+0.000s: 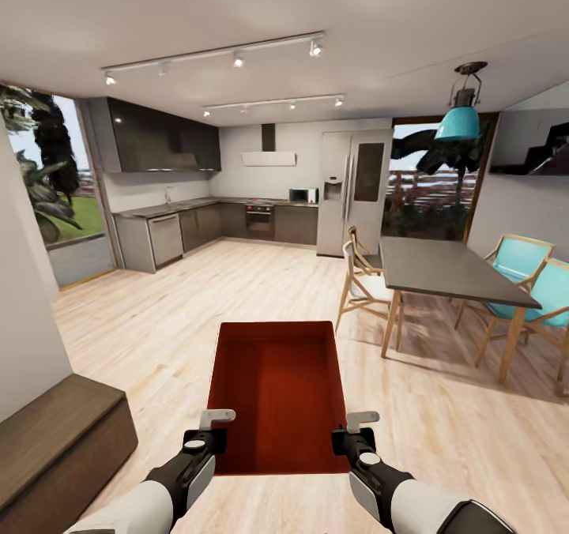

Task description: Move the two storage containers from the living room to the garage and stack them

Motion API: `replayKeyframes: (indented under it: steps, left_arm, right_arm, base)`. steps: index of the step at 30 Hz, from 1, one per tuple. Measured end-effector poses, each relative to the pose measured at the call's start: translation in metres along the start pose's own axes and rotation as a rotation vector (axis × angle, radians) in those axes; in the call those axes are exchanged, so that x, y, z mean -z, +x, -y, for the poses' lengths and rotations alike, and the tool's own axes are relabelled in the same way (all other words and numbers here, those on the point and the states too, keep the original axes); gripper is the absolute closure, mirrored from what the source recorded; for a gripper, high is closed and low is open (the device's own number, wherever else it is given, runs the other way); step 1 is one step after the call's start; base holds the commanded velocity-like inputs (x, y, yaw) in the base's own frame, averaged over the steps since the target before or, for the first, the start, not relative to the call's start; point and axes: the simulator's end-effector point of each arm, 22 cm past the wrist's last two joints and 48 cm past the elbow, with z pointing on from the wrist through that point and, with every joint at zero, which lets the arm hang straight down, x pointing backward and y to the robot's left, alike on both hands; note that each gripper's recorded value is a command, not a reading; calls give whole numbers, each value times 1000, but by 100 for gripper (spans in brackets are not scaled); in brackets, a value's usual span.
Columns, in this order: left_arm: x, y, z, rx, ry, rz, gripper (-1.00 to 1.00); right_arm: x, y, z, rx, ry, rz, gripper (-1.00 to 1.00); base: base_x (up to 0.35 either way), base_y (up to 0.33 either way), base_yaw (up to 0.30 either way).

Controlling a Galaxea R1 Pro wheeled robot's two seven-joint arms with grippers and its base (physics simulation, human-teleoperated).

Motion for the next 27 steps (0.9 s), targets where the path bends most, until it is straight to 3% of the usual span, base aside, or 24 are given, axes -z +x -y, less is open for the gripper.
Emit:
replayKeyframes:
  steps: [27]
  left_arm:
    - [0,0,0,0,0,1,100]
  right_arm:
    - [0,0,0,-1,0,0,100]
  base:
    - [0,0,-283]
